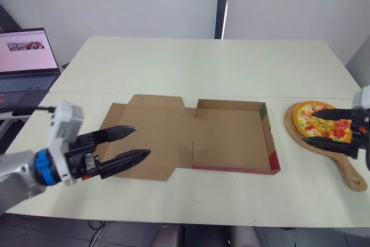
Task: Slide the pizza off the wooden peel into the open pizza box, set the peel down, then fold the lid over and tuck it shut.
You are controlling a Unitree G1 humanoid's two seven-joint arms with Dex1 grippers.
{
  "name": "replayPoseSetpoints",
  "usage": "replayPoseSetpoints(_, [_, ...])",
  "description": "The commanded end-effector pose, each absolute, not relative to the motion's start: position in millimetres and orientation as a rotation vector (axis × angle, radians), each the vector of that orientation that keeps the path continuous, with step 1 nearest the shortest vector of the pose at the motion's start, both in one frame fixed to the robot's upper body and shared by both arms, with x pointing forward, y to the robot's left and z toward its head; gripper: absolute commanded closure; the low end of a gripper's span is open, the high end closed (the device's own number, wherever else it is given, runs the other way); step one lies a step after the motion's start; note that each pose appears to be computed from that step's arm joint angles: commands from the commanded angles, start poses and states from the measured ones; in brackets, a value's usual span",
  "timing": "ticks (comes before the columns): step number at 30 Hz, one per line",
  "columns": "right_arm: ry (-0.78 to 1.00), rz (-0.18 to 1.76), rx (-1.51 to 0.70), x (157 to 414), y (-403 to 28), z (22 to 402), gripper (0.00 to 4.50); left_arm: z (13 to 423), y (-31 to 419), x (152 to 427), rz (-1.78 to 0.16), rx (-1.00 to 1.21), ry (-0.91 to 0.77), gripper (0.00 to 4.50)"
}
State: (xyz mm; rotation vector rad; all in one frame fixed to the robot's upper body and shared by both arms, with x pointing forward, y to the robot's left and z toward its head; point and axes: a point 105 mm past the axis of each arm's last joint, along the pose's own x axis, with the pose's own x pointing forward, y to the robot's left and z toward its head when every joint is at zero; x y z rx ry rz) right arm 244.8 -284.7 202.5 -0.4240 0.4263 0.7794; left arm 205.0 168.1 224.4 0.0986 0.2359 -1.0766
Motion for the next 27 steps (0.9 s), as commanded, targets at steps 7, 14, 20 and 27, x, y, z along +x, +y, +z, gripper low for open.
replayPoseSetpoints(7, [0.500, 0.482, -0.390, 211.8, -342.2, 184.3, 0.00, 250.7, 126.2, 209.6, -1.381, 0.295, 0.083, 0.01])
replayPoseSetpoints(14, [0.578, 0.286, -0.401, 218.0, -363.3, 160.3, 0.00, 243.4, 111.7, 214.1, -1.492, 0.386, 0.043, 0.01])
replayPoseSetpoints(20, [0.658, 0.199, -0.355, 235.4, -371.0, 141.1, 0.00, 241.2, 93.8, 214.0, -1.562, 0.432, -0.038, 0.01])
replayPoseSetpoints(27, [0.726, 0.144, -0.297, 248.2, -380.0, 116.9, 0.00, 239.4, 82.8, 213.0, -1.598, 0.451, -0.077, 0.01])
